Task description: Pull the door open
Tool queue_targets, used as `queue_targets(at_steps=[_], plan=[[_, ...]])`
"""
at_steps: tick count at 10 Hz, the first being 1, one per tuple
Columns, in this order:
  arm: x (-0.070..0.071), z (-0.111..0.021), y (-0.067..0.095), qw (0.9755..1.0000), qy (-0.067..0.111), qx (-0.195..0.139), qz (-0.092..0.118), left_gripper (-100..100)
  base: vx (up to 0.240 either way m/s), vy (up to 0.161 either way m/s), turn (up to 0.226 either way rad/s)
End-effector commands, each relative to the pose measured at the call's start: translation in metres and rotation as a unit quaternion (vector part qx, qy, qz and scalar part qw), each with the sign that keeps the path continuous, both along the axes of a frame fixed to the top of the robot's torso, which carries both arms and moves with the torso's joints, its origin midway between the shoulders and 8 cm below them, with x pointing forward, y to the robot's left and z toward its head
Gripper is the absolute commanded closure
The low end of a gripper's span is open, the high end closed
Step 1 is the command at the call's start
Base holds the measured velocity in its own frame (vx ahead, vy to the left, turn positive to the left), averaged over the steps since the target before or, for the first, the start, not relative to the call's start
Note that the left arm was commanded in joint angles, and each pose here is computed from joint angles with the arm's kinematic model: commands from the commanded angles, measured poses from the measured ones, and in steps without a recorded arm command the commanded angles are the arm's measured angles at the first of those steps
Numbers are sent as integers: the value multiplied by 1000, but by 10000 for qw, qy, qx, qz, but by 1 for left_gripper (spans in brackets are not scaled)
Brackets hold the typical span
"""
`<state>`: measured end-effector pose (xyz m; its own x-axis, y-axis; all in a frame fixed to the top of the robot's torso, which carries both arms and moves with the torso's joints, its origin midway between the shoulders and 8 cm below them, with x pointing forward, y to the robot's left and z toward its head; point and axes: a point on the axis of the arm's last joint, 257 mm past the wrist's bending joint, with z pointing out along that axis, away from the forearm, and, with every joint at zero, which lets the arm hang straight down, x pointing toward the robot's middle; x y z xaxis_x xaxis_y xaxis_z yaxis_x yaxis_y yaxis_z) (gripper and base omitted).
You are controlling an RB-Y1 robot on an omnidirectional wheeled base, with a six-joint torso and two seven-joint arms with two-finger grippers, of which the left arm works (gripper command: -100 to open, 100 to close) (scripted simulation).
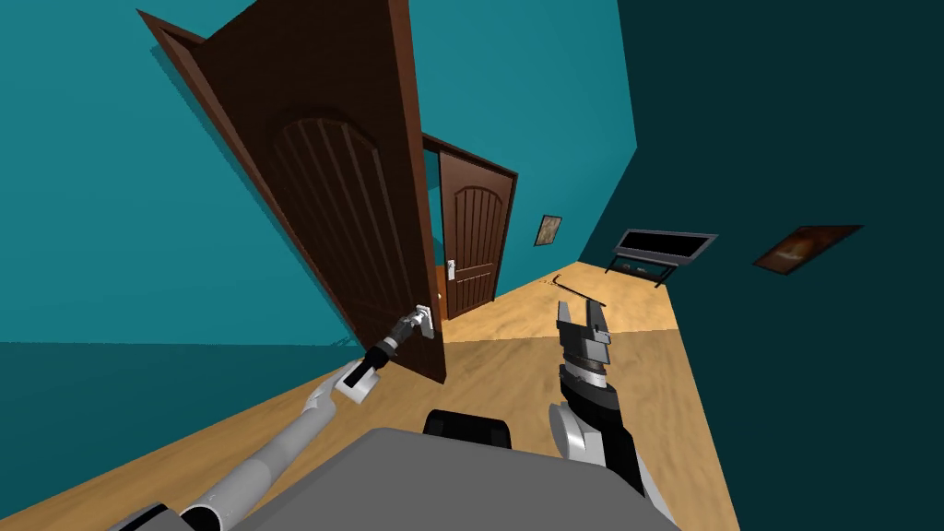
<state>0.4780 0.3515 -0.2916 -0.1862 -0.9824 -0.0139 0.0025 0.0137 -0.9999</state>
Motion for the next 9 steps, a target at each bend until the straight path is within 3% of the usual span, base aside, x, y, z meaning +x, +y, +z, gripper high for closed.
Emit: queue_targets(at_steps=[1,6,7,9], plan=[[-7,-5,-6,9999,16,-28,-134,100,-190,99,-84],[-30,-5,-9,9988,15,-67,-483,100,-170,110,-109],[-27,-2,-1,9993,7,-13,-384,100,-77,60,-7],[-33,-4,-1,9989,27,-23,-458,100,-162,101,-141]])
